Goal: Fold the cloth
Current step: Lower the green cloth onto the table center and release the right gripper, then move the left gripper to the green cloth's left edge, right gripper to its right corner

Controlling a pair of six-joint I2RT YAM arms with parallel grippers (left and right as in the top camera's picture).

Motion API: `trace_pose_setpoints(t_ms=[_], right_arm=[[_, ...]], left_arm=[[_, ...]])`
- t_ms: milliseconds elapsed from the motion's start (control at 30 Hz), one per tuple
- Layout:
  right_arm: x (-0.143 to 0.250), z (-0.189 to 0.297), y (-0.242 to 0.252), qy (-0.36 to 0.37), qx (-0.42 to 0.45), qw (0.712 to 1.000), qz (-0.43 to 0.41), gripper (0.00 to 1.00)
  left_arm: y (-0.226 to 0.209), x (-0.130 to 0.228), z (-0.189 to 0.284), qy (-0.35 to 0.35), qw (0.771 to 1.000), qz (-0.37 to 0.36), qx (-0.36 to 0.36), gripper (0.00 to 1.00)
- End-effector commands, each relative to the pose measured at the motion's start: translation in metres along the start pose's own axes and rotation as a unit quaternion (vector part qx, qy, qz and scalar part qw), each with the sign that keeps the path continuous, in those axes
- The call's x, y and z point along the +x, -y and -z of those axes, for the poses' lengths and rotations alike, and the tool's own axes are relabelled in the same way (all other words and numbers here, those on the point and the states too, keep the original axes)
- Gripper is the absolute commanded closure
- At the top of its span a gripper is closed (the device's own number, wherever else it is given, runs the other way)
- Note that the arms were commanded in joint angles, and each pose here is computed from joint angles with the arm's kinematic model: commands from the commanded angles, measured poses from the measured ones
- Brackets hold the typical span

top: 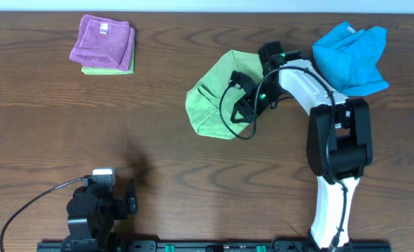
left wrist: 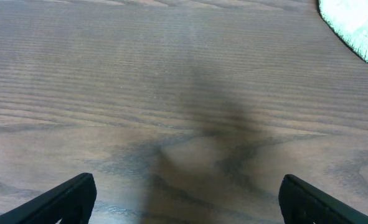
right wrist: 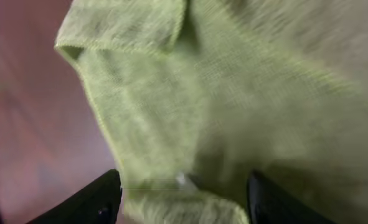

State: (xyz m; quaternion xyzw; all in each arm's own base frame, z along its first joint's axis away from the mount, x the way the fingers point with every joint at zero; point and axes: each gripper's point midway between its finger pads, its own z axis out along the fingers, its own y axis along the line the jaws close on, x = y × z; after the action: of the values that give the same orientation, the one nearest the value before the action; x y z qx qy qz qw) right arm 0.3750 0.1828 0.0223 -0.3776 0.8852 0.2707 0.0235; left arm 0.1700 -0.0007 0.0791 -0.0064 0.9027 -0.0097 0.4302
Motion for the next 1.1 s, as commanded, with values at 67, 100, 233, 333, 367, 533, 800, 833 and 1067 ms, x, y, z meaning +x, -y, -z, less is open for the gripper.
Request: trace_pose_setpoints(t_ms=[67, 100, 233, 333, 367, 533, 800, 833, 1067], right_arm=[[0.004, -0.007, -0.035, -0.026, -0.04, 0.999, 0.007, 0.35], [0.007, -0.006, -0.041, -0.036, -0.045, 0.998, 0.006, 0.35], [0.014, -0.006, -0.053, -0.061, -0.046, 0.997, -0.007, 0.39], [0.002, -0.002, -0.054, -0.039, -0.038, 0.996, -0.064, 0.33], [-0.006, 0.004, -0.053, -0.025, -0.028, 0.995, -0.094, 0.26], [-0.029, 0.065, -0.073, 0.045, 0.016, 0.989, -0.143, 0.24], [-0.026, 0.164, -0.102, 0.148, 0.124, 0.972, -0.138, 0.23], [-0.024, 0.181, -0.105, 0.167, 0.14, 0.965, -0.143, 0.23], [0.002, 0.239, -0.123, 0.229, 0.171, 0.947, -0.149, 0.2]], left_arm=[[-0.001, 0.017, -0.002, -0.03, 1.0, 0.003, -0.003, 0.05], [-0.001, 0.017, -0.002, -0.03, 1.0, 0.003, -0.003, 0.05], [-0.001, 0.017, -0.002, -0.03, 1.0, 0.003, -0.003, 0.05], [-0.001, 0.017, -0.002, -0.03, 1.0, 0.003, -0.003, 0.05], [-0.001, 0.017, -0.002, -0.03, 1.0, 0.003, -0.003, 0.05], [-0.001, 0.017, -0.002, -0.03, 1.0, 0.003, -0.003, 0.05], [-0.001, 0.017, -0.002, -0.03, 1.0, 0.003, -0.003, 0.05], [-0.001, 0.017, -0.002, -0.03, 1.0, 0.003, -0.003, 0.05], [-0.002, 0.016, -0.002, -0.029, 1.0, 0.001, -0.005, 0.05]])
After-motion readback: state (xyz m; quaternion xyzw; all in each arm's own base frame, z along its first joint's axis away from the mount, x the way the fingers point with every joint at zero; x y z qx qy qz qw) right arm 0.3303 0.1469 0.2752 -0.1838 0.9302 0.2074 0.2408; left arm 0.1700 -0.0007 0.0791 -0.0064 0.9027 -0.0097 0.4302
